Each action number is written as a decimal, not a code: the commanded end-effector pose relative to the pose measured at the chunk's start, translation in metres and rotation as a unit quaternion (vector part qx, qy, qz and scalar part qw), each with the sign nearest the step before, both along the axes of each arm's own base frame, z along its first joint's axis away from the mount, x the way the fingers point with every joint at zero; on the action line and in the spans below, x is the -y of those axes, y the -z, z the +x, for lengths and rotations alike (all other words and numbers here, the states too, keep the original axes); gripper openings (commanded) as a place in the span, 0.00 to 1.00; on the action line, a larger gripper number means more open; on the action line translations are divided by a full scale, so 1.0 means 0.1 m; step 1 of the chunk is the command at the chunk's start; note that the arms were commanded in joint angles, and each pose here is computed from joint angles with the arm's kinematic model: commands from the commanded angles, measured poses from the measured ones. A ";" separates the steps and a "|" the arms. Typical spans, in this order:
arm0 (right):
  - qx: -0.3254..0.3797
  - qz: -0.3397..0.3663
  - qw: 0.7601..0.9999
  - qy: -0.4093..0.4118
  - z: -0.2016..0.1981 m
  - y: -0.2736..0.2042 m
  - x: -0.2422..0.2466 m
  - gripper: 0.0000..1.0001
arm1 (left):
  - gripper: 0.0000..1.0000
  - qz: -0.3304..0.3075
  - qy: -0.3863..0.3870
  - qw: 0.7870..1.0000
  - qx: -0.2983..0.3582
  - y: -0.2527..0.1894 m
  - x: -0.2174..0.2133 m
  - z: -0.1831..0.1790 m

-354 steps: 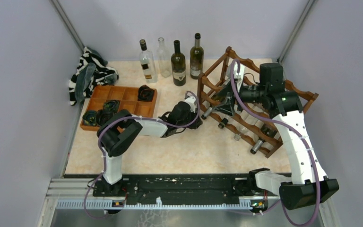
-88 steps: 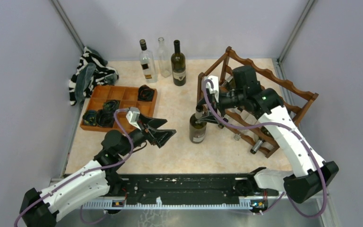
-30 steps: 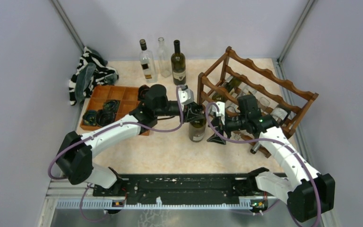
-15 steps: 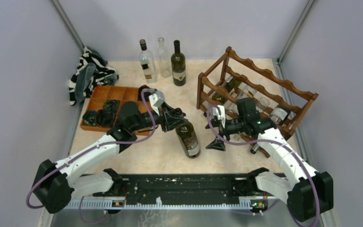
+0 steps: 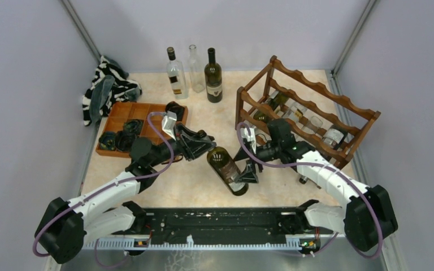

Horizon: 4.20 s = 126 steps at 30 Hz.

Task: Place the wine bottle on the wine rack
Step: Pick up the wine bottle from the center of the board.

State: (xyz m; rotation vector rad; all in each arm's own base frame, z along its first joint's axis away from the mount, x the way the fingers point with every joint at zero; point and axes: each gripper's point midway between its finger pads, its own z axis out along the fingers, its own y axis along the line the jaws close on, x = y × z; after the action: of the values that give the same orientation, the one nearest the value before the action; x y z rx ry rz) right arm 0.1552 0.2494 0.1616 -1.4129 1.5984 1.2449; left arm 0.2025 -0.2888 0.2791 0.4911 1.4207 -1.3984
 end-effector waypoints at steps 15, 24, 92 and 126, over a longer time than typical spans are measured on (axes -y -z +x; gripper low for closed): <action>-0.050 0.001 0.999 -0.007 -0.06 0.16 -0.31 0.99 | 0.00 -0.169 -0.075 0.982 0.038 -0.74 -0.30 0.10; -0.042 0.003 0.999 -0.010 -0.04 0.18 -0.32 0.98 | 0.00 -0.205 -0.074 0.975 0.027 -0.74 -0.35 0.09; -0.036 -0.026 0.999 0.000 0.05 0.20 -0.29 0.21 | 0.00 -0.209 -0.100 0.972 -0.035 -0.37 -0.42 0.18; 0.178 -0.162 0.969 -0.064 0.18 0.23 0.16 0.00 | 0.98 0.185 -0.176 0.965 -0.059 0.00 -0.85 -0.03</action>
State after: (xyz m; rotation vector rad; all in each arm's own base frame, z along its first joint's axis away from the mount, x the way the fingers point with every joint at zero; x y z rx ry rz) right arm 0.1655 0.2306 0.1081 -1.6991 1.7881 0.9134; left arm 0.2073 -0.2011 0.3214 0.2703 1.5521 -0.9305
